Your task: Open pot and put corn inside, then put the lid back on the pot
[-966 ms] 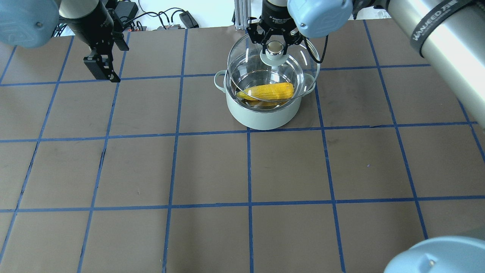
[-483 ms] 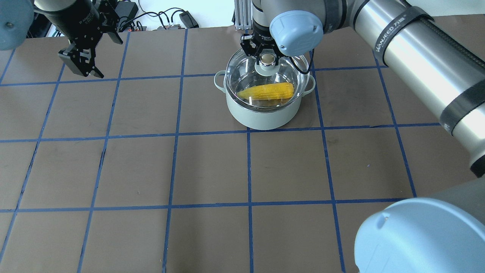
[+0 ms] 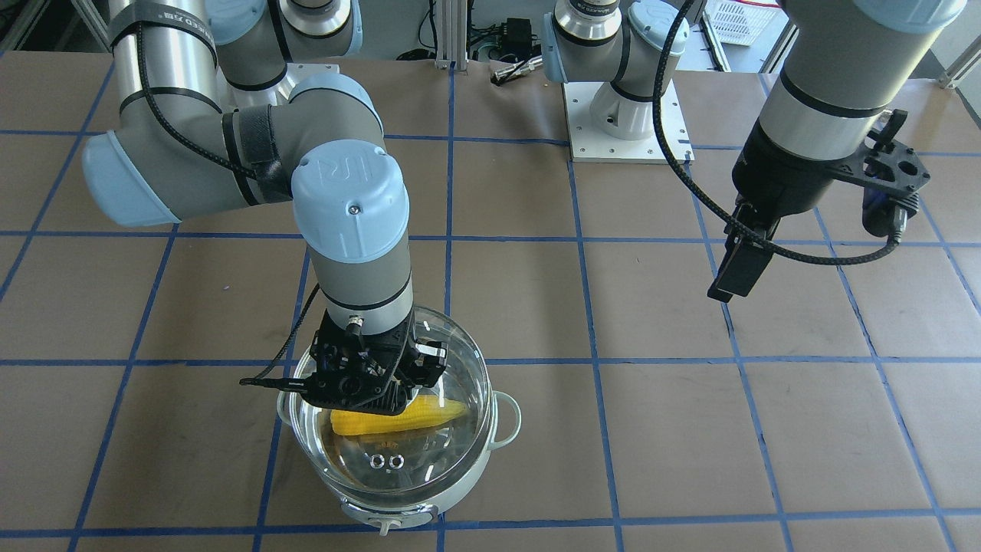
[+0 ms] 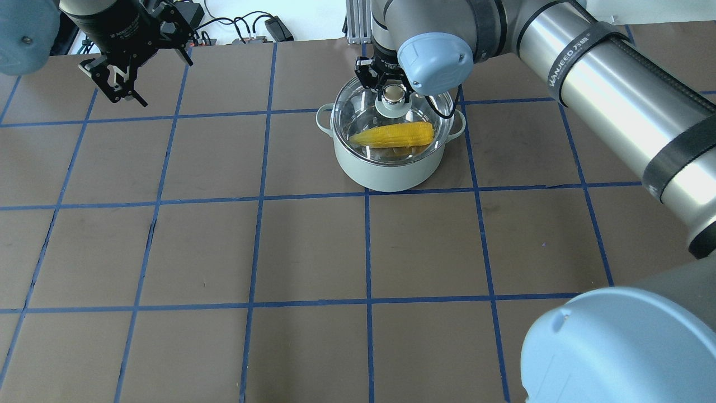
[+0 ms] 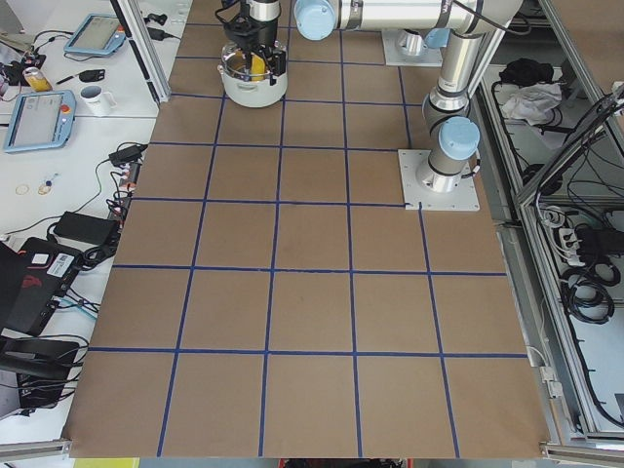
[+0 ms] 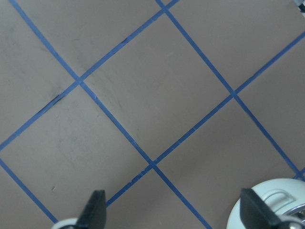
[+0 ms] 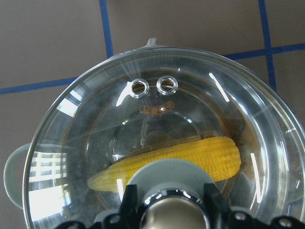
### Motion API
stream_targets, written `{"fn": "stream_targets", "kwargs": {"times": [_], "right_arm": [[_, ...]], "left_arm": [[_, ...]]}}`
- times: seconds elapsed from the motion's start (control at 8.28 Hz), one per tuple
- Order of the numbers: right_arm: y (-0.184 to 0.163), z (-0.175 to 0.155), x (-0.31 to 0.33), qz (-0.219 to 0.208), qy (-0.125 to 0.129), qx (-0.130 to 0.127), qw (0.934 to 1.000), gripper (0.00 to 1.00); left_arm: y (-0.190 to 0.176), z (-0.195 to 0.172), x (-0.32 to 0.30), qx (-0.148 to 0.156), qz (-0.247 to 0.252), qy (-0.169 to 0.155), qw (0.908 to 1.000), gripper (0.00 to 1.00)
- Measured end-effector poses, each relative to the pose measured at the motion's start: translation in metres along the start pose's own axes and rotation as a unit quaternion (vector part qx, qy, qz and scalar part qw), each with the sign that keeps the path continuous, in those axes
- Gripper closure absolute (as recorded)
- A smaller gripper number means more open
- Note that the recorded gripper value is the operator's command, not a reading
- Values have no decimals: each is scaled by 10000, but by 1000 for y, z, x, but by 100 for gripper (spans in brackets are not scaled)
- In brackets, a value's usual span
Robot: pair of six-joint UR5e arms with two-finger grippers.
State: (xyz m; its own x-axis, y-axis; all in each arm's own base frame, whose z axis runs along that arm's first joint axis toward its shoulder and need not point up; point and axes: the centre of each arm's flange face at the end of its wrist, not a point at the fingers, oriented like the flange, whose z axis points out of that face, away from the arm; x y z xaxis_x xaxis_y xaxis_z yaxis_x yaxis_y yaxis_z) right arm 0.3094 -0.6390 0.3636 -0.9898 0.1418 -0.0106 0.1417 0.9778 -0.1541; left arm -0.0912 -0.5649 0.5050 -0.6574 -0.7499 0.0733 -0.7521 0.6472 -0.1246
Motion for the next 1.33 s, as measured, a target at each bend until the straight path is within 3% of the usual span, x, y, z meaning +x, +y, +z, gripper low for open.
{"fn": "stream_targets", "kwargs": {"times": [0.36, 0.6, 1.09, 1.33], "right_arm": [[2, 4, 1, -23, -15, 33, 10000, 66], [2, 4, 1, -33, -18, 40, 10000, 66], [2, 7, 1, -56, -8, 16, 10000, 65], [2, 9, 0, -14, -8, 3, 10000, 65]], "left_arm": [[6, -1, 1, 15, 1456, 43, 9893, 0], [22, 1, -3, -67, 1811, -9, 9834, 0], [50, -6, -15, -395, 2050, -214, 9777, 0], [58, -10, -13, -528, 2605, -43, 9640, 0]]}}
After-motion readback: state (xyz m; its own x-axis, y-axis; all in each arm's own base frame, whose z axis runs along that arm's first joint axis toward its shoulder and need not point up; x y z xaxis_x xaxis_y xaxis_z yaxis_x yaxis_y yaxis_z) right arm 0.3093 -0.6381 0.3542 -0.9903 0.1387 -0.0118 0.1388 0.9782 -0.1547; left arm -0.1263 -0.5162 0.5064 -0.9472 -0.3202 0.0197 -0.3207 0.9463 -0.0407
